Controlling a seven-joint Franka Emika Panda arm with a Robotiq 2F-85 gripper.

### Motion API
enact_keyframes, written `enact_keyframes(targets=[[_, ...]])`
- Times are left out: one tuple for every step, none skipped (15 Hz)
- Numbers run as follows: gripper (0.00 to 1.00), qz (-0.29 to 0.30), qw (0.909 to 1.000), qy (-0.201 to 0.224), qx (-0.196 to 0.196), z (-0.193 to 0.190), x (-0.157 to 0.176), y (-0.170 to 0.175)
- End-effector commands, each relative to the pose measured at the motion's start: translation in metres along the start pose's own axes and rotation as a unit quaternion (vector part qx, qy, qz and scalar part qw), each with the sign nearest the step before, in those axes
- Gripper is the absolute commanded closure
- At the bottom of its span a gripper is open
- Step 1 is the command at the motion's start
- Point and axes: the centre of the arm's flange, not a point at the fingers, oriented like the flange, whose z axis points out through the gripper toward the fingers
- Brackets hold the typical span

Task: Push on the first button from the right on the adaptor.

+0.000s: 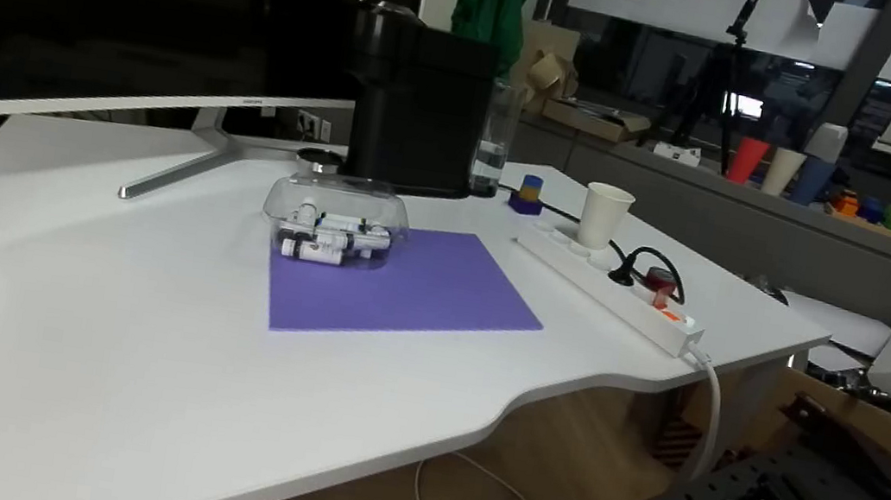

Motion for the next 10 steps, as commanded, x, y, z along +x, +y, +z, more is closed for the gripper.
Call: enact_keyframes(targets=[[0.0,0.028,0.9991,0.027,-0.014,0.046,0.025,0.029],[0.0,0.035,0.9989,0.029,-0.013,0.061,0.029,0.039],[0.0,0.039,0.9987,0.027,-0.015,0.076,0.033,0.051],[0.0,0.043,0.9986,0.026,-0.015,0.09,0.035,0.062],[0.0,0.044,0.9986,0.023,-0.015,0.103,0.036,0.074],[0.0,0.036,0.9989,0.019,-0.022,0.118,0.035,0.089],[0.0,0.02,0.9993,0.007,-0.031,0.131,0.034,0.103],[0.0,0.001,0.999,-0.012,-0.043,0.144,0.032,0.119],[0.0,-0.013,0.9983,-0.026,-0.051,0.154,0.028,0.132],[0.0,-0.017,0.9984,-0.027,-0.047,0.157,0.026,0.141]])
